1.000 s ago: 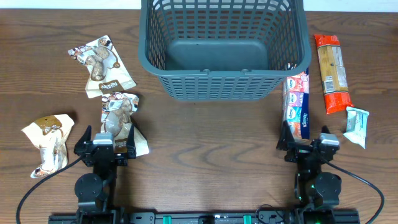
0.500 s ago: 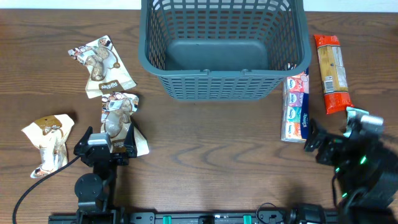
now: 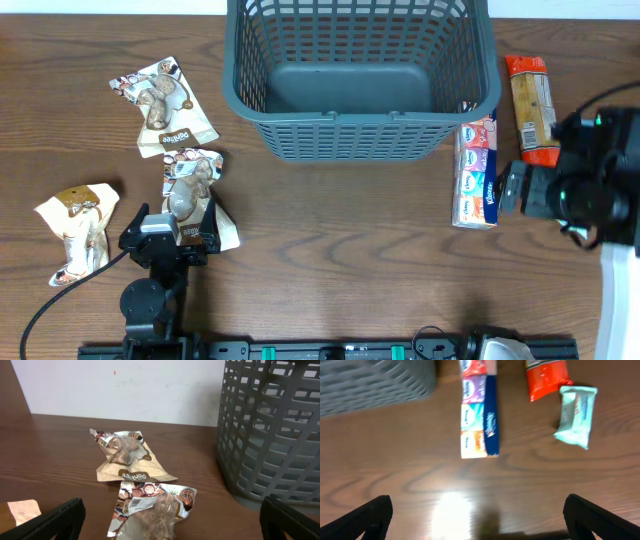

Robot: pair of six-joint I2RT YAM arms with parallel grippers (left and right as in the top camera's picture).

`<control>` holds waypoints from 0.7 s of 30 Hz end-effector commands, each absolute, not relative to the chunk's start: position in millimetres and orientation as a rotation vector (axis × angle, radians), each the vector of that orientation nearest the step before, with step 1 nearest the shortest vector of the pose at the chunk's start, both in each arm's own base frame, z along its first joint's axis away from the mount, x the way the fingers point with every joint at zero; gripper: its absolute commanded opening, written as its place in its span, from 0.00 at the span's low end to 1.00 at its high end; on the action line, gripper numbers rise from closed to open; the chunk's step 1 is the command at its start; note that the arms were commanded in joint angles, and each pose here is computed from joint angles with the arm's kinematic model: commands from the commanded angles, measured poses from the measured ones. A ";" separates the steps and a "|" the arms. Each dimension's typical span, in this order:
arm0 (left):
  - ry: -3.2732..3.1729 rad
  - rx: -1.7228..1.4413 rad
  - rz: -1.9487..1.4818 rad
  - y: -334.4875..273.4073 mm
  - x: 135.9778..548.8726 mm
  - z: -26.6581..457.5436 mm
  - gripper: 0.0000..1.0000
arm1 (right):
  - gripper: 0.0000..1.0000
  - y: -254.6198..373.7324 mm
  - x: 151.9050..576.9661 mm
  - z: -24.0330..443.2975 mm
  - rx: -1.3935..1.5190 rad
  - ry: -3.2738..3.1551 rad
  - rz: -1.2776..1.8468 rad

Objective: Pack container
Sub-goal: 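Move right gripper over the Kleenex tissue pack and lower onto it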

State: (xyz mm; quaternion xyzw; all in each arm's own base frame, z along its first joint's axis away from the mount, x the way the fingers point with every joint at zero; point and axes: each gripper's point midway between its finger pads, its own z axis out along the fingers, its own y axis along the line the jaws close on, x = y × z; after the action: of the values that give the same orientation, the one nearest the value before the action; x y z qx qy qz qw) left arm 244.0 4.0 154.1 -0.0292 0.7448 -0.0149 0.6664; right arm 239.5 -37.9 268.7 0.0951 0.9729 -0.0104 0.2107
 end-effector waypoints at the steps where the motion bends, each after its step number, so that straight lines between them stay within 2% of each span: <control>1: 1.719 -0.070 -0.048 2.1 244.1 138.2 0.99 | 0.99 -55.6 253.0 265.6 0.205 2.720 -0.127; 7: 1.715 -0.070 -0.048 2.1 244.2 139.2 0.98 | 0.99 -58.2 275.9 245.3 0.050 2.778 -0.059; 21: 1.716 -0.069 -0.048 2.1 244.2 139.0 0.99 | 0.99 -76.7 332.3 193.4 0.076 2.841 -0.034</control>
State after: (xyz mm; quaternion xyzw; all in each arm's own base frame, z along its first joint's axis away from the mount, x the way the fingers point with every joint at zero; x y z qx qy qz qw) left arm 244.0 4.0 154.2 -0.0314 0.7446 -0.0168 0.6665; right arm 324.3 -73.6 199.3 0.0317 0.9874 -0.0163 0.1540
